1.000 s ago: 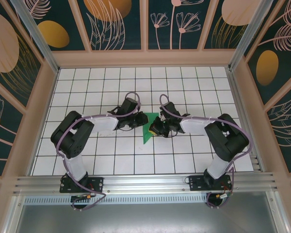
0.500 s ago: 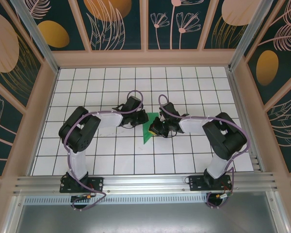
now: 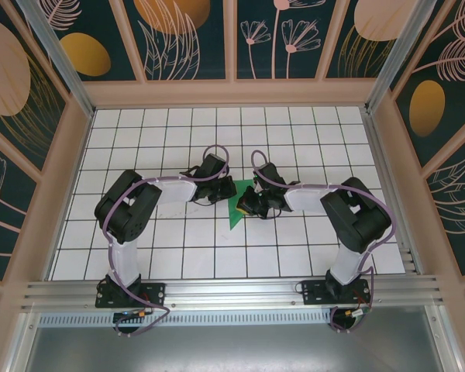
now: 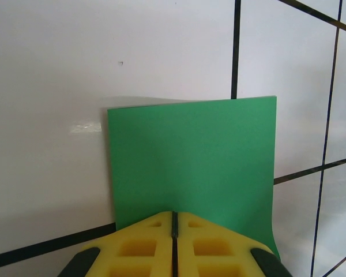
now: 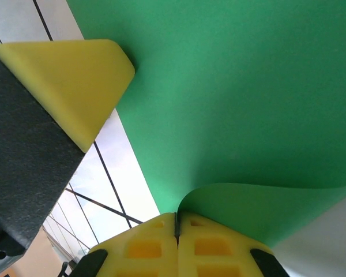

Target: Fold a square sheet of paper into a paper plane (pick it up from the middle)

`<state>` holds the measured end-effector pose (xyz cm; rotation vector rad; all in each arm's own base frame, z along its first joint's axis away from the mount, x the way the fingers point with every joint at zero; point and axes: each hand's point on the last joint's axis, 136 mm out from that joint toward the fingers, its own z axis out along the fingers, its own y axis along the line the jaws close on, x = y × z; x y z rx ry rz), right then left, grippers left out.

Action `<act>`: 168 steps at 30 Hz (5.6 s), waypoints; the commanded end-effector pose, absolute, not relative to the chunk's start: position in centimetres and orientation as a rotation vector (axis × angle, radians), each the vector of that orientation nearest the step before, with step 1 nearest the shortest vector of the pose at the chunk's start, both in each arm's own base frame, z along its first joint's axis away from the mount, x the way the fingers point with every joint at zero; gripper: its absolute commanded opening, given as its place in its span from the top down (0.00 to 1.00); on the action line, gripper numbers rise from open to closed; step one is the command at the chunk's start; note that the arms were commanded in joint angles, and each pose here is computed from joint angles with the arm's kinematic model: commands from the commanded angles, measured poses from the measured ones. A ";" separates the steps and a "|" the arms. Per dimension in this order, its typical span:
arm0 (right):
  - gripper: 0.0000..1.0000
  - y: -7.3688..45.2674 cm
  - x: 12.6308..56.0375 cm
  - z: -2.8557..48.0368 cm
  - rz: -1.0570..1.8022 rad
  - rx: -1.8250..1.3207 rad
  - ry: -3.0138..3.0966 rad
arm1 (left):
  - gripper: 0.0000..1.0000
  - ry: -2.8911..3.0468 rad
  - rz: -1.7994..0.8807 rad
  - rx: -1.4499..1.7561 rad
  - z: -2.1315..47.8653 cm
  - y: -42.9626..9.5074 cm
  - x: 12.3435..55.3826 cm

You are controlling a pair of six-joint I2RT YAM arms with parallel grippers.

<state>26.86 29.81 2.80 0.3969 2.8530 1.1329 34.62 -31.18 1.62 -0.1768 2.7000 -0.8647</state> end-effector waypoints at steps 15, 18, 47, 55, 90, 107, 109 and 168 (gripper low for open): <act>0.93 30.3 28.1 2.4 1.114 0.337 2.844 | 0.90 2.742 -0.844 -0.149 0.5 -31.4 34.1; 0.93 30.2 28.1 2.1 1.104 0.340 2.850 | 0.90 2.743 -0.846 -0.147 0.5 -31.4 34.1; 0.93 29.1 26.6 1.7 1.055 0.333 2.892 | 0.90 2.748 -0.863 -0.147 0.4 -31.6 34.0; 0.93 28.6 26.5 0.7 1.000 0.358 2.918 | 0.89 2.742 -0.867 -0.148 0.8 -31.7 34.1; 0.84 27.2 25.5 -1.3 0.896 0.355 2.974 | 0.91 2.572 -1.155 -0.293 7.6 -29.1 30.6; 0.91 27.9 25.6 -0.7 0.959 0.309 2.949 | 1.00 2.751 -1.055 -0.235 1.8 -31.3 28.9; 0.91 28.3 25.8 -0.1 1.005 0.280 2.922 | 1.00 2.779 -0.996 -0.245 0.8 -30.8 28.8; 0.92 25.5 31.1 5.7 1.033 0.121 2.653 | 1.00 2.944 -0.478 -0.246 -5.0 -25.2 27.0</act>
